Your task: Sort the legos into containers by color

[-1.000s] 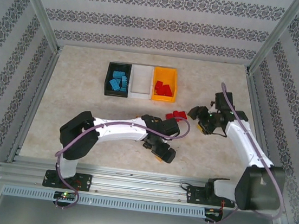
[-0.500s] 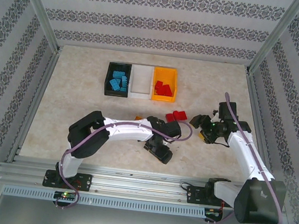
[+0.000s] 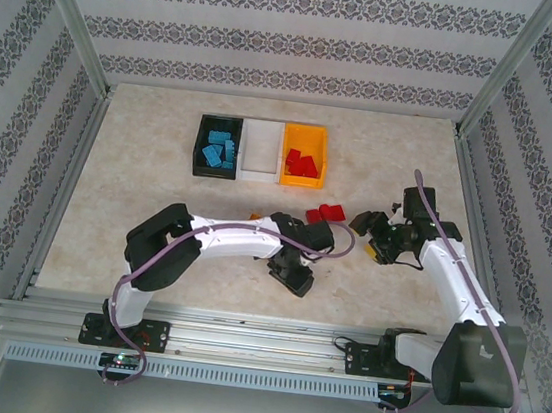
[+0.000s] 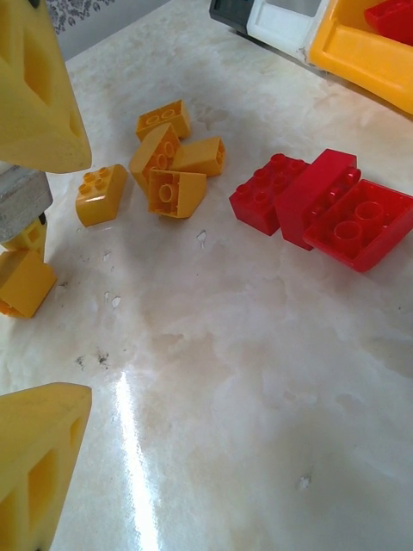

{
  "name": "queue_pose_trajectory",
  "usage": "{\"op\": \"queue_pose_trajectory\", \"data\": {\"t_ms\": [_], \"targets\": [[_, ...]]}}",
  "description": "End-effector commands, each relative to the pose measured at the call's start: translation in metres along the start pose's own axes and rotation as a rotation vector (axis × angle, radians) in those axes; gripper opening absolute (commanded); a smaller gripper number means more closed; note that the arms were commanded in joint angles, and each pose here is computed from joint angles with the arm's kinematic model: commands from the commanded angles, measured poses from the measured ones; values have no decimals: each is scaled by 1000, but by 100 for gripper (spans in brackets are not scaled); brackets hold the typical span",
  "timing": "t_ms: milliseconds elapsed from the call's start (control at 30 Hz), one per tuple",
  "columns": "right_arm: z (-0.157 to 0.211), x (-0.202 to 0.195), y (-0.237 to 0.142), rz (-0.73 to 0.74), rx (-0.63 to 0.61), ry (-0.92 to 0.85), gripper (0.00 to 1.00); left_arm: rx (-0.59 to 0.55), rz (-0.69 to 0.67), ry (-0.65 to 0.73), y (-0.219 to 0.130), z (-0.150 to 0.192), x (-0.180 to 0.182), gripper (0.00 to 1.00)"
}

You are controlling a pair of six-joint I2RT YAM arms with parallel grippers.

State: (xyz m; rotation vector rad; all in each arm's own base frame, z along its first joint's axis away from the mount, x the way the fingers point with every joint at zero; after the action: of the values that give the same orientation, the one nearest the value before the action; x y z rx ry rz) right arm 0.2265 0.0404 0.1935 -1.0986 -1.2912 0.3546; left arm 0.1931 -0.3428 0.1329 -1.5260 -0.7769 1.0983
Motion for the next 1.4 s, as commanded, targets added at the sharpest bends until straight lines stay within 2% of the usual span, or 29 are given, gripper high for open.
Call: {"op": "queue_pose_trajectory", "data": {"t_ms": [0,300,500,700,967,1100,1367], "targets": [[-8,6,-2,-29,-13,7,66,-75,-9,-61,-42,-11,19,42],[-5,5,8,-46,28,26,66,-372,126,-368,-155,-63,102,41],[6,5,15,-48,55,24,66,-490,207,-488,-191,-113,137,41],[21,3,13,-44,67,24,66,-537,131,-577,-191,-156,169,41],[34,0,1,-27,61,13,67,-494,-91,-554,-162,-202,200,40],[41,-1,-3,-20,61,18,67,-483,-156,-566,-150,-216,213,40],[41,0,-3,8,65,20,67,-431,-161,-581,-121,-224,224,41]]}}
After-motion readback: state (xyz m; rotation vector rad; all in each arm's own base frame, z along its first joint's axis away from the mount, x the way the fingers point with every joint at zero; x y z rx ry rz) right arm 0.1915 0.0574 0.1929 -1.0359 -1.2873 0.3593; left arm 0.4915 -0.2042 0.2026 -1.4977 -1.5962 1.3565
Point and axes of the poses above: each hand's point on the last joint's axis, 136 mm out from that joint toward the fingers, its own y axis out along the fingers, its own x axis along the line the jaws close on, z = x × y, the point moved 10 cm from there along -y, back along the fingers, and after that the axes turned 11 degrees about -y, right-handed, at the moved point
